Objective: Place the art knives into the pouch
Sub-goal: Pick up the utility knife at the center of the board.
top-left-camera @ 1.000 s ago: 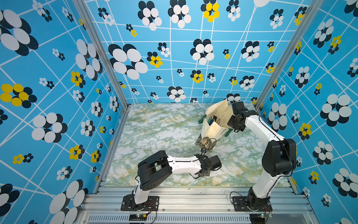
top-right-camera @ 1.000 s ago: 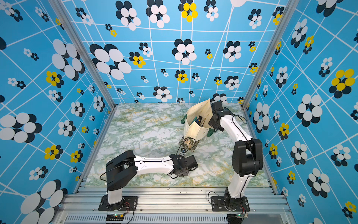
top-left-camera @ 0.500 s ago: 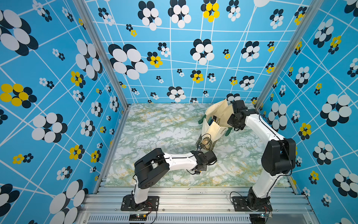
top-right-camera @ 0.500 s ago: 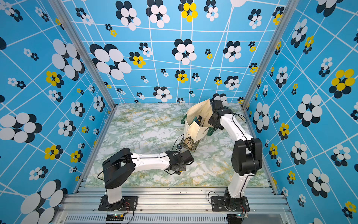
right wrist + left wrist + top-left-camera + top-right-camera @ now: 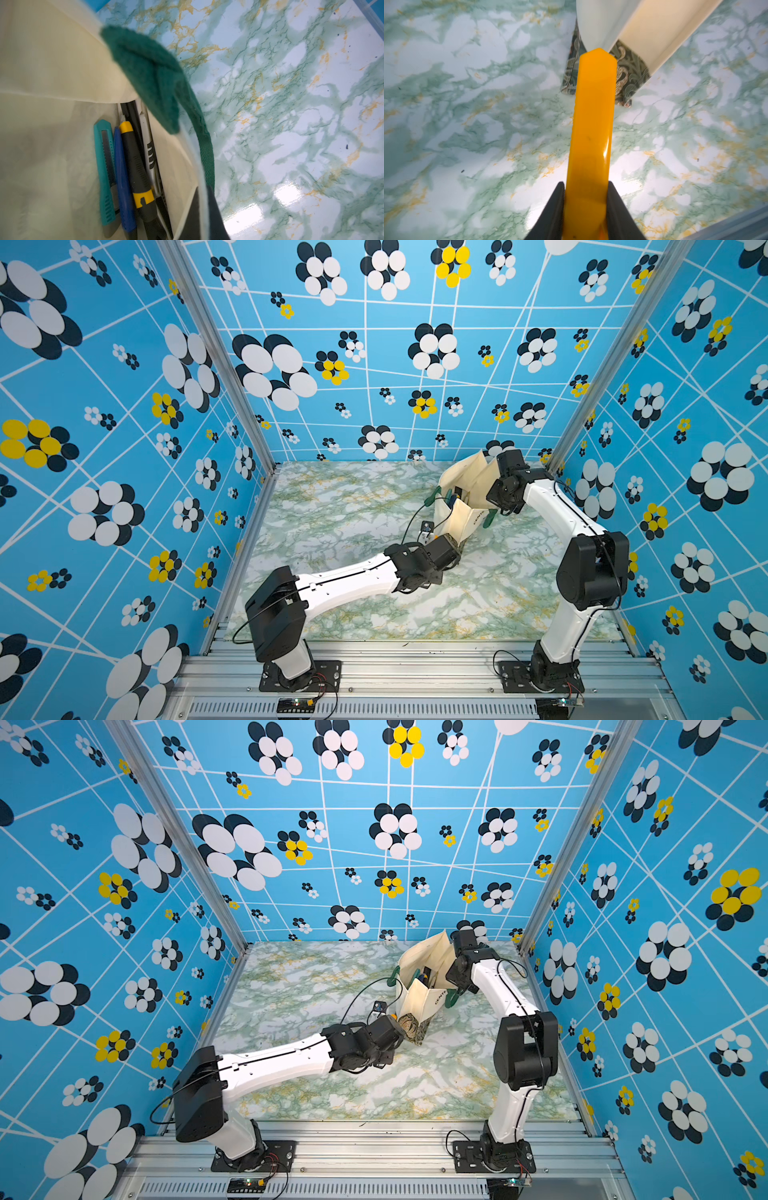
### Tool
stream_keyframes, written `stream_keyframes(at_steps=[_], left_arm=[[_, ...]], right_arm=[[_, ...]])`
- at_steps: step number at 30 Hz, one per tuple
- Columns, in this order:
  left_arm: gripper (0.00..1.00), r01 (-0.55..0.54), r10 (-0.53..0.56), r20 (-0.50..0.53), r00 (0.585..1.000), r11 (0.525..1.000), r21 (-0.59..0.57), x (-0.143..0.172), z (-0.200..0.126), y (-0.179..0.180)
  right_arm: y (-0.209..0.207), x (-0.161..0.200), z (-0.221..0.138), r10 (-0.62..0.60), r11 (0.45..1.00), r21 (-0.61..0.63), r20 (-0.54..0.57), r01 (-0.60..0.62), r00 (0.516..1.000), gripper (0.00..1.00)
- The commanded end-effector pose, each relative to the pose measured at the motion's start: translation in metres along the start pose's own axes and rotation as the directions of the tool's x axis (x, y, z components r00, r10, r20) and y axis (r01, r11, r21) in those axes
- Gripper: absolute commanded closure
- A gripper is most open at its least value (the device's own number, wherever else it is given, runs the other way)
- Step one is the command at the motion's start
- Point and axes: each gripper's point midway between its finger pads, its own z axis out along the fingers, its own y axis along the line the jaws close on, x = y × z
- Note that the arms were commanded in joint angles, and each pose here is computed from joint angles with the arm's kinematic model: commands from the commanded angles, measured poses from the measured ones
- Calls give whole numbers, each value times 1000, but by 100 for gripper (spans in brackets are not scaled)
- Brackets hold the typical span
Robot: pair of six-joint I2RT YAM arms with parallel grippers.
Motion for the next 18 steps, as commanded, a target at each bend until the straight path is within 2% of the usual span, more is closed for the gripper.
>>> stream_keyframes(at_steps=[1, 5, 10, 13, 18], left_arm=[[76, -58, 61, 92, 994, 998, -41, -43, -27, 14], [76, -83, 81, 200, 977, 997, 4, -104, -42, 2], [76, -157, 124, 322, 939, 985, 77, -178, -40, -38], [76, -192, 144, 358, 922, 976, 102, -209, -27, -58], [76, -184, 126, 385, 914, 976, 117, -243, 2, -68]], right_arm=[[8, -6, 4, -19, 1000, -24, -4, 19, 1000, 100], [20, -6, 0, -65, 995, -82, -20, 63, 998, 100], [23, 6, 0, -102, 987, -128, -59, 94, 993, 100], [25, 14, -2, -109, 982, -161, -69, 97, 992, 100], [18, 28, -7, -157, 974, -179, -89, 139, 984, 100]])
